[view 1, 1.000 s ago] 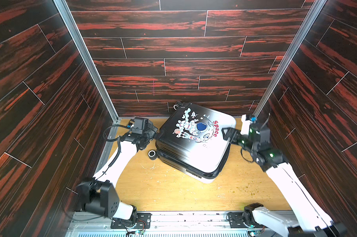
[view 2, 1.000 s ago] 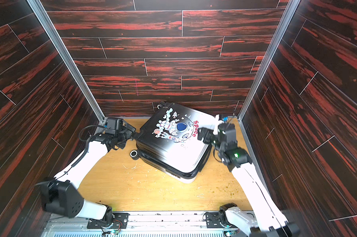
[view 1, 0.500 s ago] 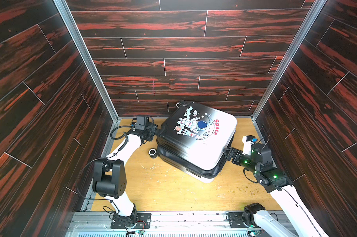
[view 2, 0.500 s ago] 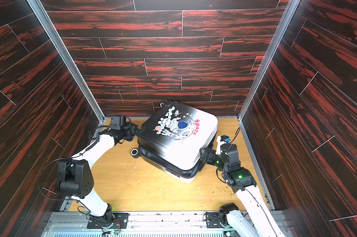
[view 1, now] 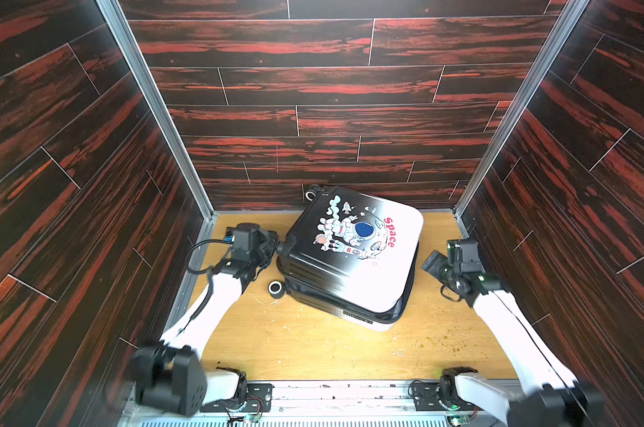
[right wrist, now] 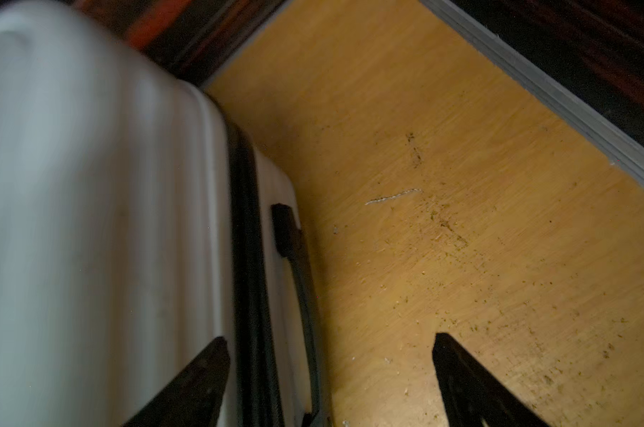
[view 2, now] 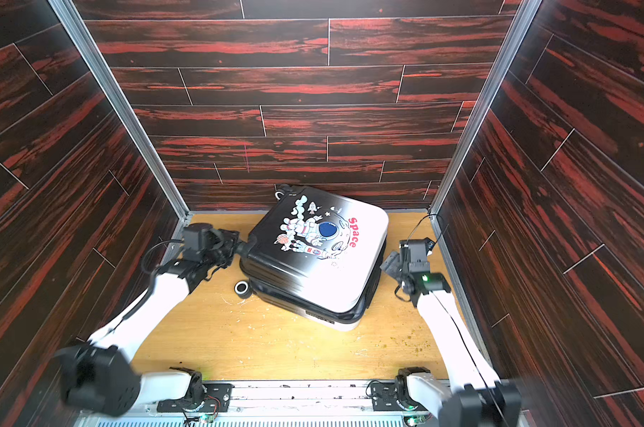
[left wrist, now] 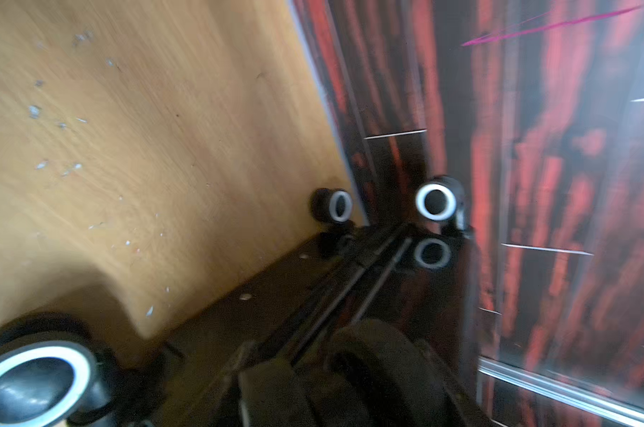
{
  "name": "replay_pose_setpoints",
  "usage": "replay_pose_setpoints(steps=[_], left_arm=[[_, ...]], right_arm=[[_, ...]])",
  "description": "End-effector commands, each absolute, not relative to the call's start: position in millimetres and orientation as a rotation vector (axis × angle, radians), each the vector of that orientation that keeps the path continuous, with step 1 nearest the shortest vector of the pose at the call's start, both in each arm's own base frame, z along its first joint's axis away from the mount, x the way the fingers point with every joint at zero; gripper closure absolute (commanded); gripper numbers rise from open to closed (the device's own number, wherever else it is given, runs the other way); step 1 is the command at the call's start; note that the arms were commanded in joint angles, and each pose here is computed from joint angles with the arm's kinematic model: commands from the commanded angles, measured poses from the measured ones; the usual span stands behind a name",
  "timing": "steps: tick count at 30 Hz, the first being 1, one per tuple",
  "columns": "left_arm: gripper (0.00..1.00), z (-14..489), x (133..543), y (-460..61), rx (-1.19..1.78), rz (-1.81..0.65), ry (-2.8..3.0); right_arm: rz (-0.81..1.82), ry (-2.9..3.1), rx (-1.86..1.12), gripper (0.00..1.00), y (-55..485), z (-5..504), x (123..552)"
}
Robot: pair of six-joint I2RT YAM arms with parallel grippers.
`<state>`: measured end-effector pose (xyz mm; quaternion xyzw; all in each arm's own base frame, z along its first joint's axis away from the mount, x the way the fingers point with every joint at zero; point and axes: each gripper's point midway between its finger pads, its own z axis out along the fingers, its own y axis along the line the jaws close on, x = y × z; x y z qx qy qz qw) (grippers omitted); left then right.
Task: Open the suitcase zippers
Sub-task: Open the suitcase at the center of the board.
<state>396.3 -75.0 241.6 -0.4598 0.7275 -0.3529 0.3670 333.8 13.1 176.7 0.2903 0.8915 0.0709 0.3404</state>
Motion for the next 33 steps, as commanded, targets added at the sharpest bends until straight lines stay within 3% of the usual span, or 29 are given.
replay_pose_setpoints(steps=[1,5,7,13,18,23,28,33], left_arm=[[0.89,282,371,-54,-1.143,-0.888,1.723],[0.90,300,337,-42,-1.149,-0.865,1.674],[0.90,320,333,-39,-1.141,-0.856,1.644],[0.89,415,365,-38,-1.086,-0.914,1.470],[0.84,486,403,-44,-1.025,-0.890,1.342],[0.84,507,450,-43,-1.027,-0.830,1.269],[0.84,510,480,-37,-1.050,-0.756,1.218],[0.84,506,501,-42,-1.053,-0.750,1.225]], right_arm=[[0.434,2.362,0.638,0.14,52,178,363],[0.812,2.304,0.333,0.15,120,213,398],[0.880,2.285,0.264,0.15,136,230,408],[0.590,2.144,0.314,0.12,97,296,413],[0.448,2.078,0.323,0.11,73,320,377],[0.468,2.043,0.087,0.14,90,330,317],[0.657,1.945,-0.144,0.27,120,326,255],[0.764,1.844,-0.341,0.38,154,324,249]])
